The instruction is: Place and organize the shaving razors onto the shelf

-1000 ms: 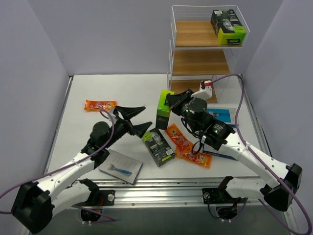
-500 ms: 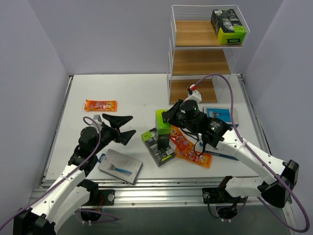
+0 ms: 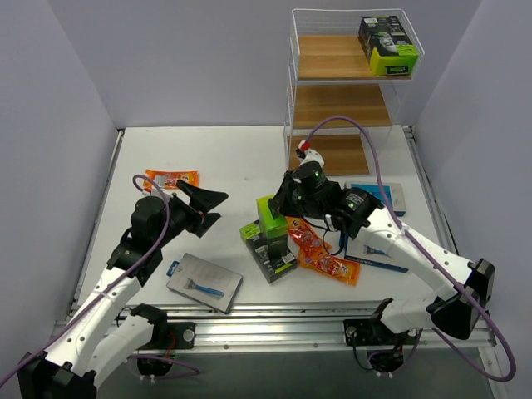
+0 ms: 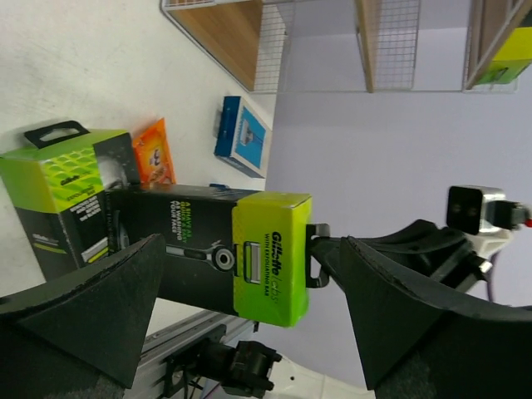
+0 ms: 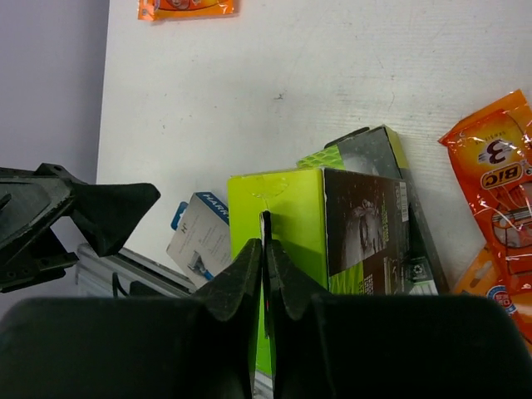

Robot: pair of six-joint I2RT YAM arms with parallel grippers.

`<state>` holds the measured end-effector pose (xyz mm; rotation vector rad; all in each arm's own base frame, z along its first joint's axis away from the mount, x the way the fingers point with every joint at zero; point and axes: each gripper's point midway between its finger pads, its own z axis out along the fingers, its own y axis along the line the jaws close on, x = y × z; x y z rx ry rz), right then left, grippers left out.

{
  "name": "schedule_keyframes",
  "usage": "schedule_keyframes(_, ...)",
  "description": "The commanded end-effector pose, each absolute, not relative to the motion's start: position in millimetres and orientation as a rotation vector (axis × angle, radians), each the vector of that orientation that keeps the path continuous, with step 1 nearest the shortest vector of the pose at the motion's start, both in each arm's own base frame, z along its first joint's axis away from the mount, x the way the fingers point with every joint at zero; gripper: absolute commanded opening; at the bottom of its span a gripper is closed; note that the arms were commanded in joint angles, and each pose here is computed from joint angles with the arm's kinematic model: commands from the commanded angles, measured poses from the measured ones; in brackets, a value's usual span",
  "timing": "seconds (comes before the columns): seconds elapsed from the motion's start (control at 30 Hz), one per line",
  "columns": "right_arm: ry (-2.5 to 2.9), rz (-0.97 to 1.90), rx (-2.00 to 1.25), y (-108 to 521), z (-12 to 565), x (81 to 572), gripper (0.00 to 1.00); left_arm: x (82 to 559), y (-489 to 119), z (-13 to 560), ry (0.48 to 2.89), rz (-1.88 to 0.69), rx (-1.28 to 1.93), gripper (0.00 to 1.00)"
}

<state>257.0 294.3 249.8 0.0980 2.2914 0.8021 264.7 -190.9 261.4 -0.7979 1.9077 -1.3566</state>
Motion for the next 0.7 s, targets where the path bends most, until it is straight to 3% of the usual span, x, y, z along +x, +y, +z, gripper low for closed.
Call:
schedule_keyframes(0.0,2.328,0.704,-0.062,291,253,253,0.04,268,-185,248,1.938,-1.262,-0.756,0.94)
schedule_keyframes(0.37,2.314,0.64,-0.084,285,264,255,0.36,272,-179,226,1.991,-1.153,-0.714,0.94)
schedule_keyframes(0.67,2.297,0.595,-0.127,285,280,255,0.44,272,-177,231,1.991,-1.123,-0.669,0.94)
